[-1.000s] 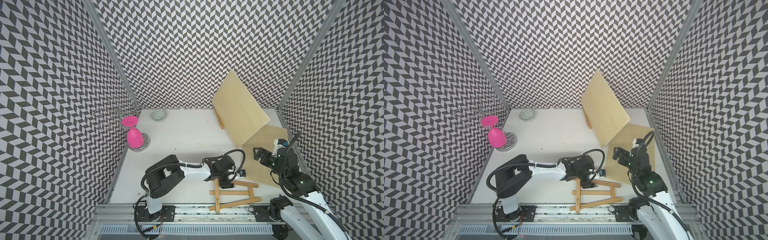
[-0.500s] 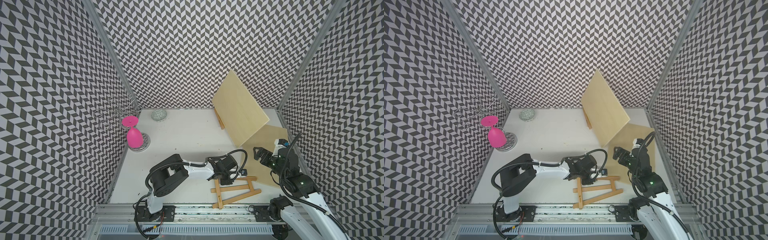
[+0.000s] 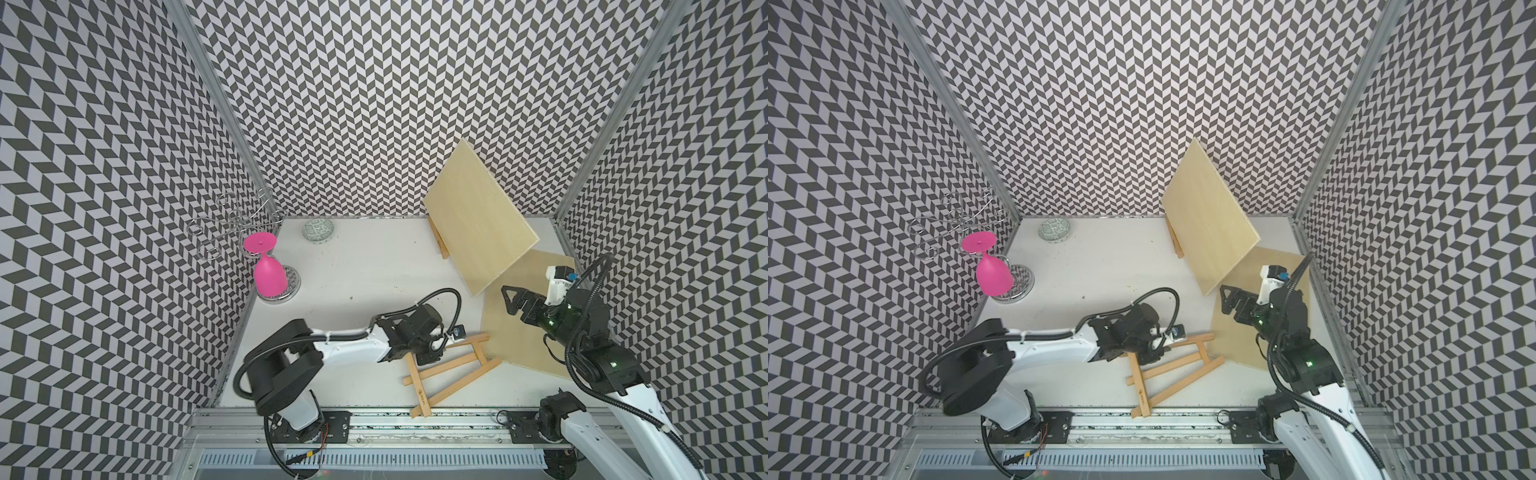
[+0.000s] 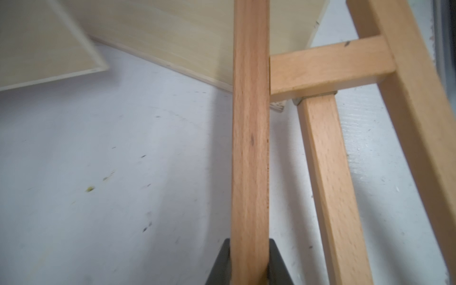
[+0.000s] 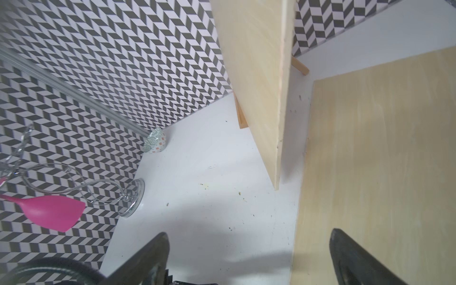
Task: Assemble the easel
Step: Pick up the easel at the center of the board, then unfold the easel.
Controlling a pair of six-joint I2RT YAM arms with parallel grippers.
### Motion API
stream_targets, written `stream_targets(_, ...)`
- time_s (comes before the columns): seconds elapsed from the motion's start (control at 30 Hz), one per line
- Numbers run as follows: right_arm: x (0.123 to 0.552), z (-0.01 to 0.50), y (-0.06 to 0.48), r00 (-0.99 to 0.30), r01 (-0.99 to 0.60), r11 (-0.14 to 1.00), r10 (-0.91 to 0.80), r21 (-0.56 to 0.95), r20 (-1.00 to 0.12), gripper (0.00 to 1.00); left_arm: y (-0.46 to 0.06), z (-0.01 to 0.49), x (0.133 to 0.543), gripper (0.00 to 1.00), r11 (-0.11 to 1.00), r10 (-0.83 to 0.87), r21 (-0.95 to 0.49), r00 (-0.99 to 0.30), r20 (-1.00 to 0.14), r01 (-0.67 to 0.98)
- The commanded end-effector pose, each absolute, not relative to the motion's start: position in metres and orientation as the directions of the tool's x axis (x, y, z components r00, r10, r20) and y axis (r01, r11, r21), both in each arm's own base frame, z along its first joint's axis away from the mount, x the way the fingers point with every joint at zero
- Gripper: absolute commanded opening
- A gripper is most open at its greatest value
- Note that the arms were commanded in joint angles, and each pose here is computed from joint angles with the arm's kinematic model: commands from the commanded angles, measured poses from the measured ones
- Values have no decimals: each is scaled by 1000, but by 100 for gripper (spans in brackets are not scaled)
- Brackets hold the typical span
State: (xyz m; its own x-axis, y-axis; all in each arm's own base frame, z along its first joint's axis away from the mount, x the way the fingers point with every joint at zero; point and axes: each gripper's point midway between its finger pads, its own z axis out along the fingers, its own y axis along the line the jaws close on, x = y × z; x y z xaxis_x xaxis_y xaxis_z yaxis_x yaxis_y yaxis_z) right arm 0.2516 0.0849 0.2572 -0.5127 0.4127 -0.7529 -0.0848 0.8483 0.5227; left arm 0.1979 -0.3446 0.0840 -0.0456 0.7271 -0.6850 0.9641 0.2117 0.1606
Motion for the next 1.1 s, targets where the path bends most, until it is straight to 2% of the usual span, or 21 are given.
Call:
stream_targets(0.0,255,302,96,-432,-202,828,405,524,-806,99,-334,156,230,0,387,488,151,-64,-870,910)
stream_targets(0.07,258,307,103,-428,-238,822,390,518,-815,99,-311,186,244,0,474,370,124,-69,-926,872)
stream_targets(0.13,262,304,115,-437,-281,807,373,519,-818,99,-291,215,250,0,531,261,126,-20,-965,838)
stream_targets(0.23,262,298,151,-457,-407,740,343,536,-821,99,-263,250,262,0,641,133,125,51,-990,757)
stream_targets(0.33,255,291,194,-459,-524,681,280,511,-843,99,-241,275,269,0,694,38,88,86,-996,715)
stream_targets(0.4,251,283,220,-441,-601,637,241,484,-865,99,-231,294,263,0,695,-37,74,138,-990,715)
stream_targets(0.53,231,275,254,-462,-743,431,221,511,-859,99,-216,313,261,0,733,-108,46,182,-977,678)
stream_targets(0.67,203,271,274,-427,-853,249,174,459,-887,99,-210,324,248,0,723,-163,59,253,-953,688)
stream_targets(0.97,176,272,298,-326,-938,83,126,338,-937,99,-230,326,248,0,656,-189,76,261,-947,751)
stream_targets(1.07,187,266,307,-319,-934,134,104,331,-942,99,-235,328,246,0,631,-205,85,271,-941,771)
